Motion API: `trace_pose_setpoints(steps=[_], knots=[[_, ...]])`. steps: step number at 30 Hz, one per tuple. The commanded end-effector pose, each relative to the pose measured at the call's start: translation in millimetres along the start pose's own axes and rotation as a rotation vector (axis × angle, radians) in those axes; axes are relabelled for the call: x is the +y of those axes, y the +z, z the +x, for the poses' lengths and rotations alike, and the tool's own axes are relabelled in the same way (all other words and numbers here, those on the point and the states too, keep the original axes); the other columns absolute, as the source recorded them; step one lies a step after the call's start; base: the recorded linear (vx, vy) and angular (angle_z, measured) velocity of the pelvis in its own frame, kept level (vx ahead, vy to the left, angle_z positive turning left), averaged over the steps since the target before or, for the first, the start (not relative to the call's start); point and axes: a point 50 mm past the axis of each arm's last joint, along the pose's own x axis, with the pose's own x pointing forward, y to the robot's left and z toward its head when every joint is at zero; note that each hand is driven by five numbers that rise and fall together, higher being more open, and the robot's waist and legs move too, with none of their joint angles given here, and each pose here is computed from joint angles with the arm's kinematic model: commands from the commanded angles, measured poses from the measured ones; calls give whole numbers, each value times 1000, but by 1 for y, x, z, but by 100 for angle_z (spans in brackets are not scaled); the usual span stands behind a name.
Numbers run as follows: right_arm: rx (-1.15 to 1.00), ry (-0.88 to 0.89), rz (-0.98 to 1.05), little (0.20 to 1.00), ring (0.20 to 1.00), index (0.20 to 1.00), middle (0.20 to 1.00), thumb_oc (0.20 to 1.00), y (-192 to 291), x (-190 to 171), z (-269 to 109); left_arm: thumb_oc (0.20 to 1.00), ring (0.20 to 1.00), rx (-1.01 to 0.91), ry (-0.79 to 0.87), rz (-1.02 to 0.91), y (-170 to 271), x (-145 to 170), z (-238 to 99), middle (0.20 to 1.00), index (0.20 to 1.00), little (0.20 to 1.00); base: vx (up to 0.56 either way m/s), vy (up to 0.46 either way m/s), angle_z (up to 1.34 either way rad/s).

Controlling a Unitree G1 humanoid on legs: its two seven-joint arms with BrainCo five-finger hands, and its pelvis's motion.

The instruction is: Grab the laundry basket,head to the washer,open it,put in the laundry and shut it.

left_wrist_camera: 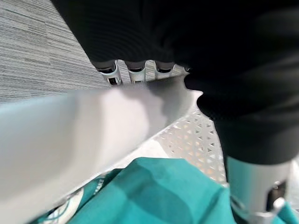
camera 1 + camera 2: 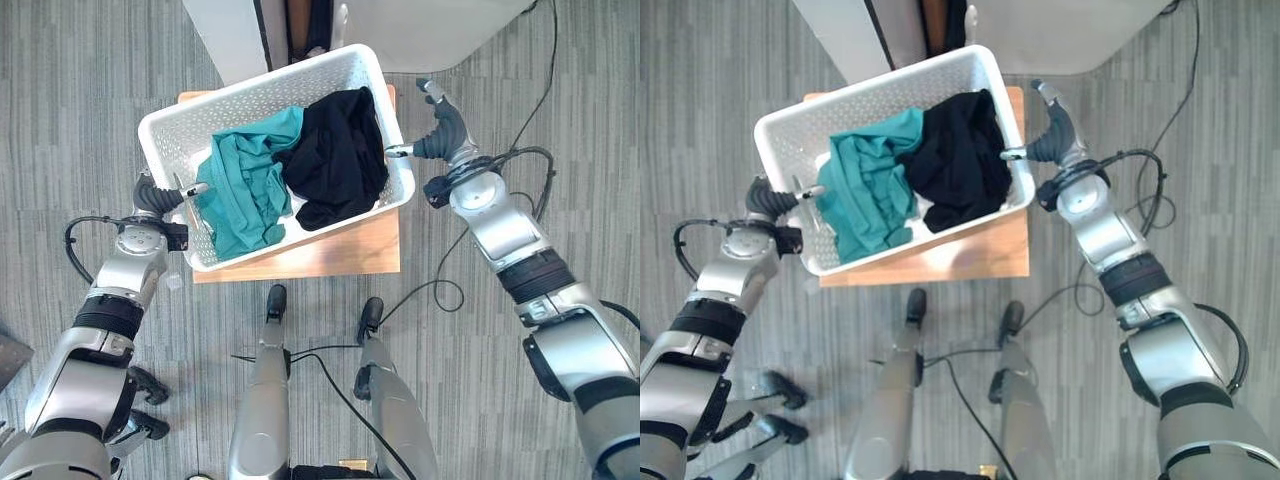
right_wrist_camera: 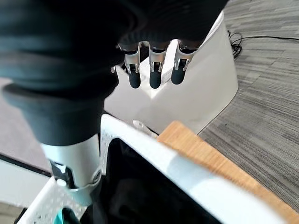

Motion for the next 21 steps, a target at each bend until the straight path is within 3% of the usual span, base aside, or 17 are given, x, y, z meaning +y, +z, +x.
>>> trace_pose_setpoints(steps=[1, 13, 21], knots=[[-108, -64, 36, 1000, 1000, 1000, 1000, 1000, 25, -13, 7, 1000, 1000, -70, 37, 46, 12, 3, 4, 1000, 1000, 1000, 0, 0, 0], [-62, -52, 39, 1000, 1000, 1000, 1000, 1000, 33, 0, 20, 1000, 1000, -108, 31, 36, 25, -2, 6, 1000, 1000, 1000, 0, 0, 0], [122, -103, 78, 1000, 1000, 1000, 1000, 1000, -3, 7, 18, 1000, 1000, -134, 4, 11, 33, -15, 4, 1000, 1000, 1000, 0, 1, 0]])
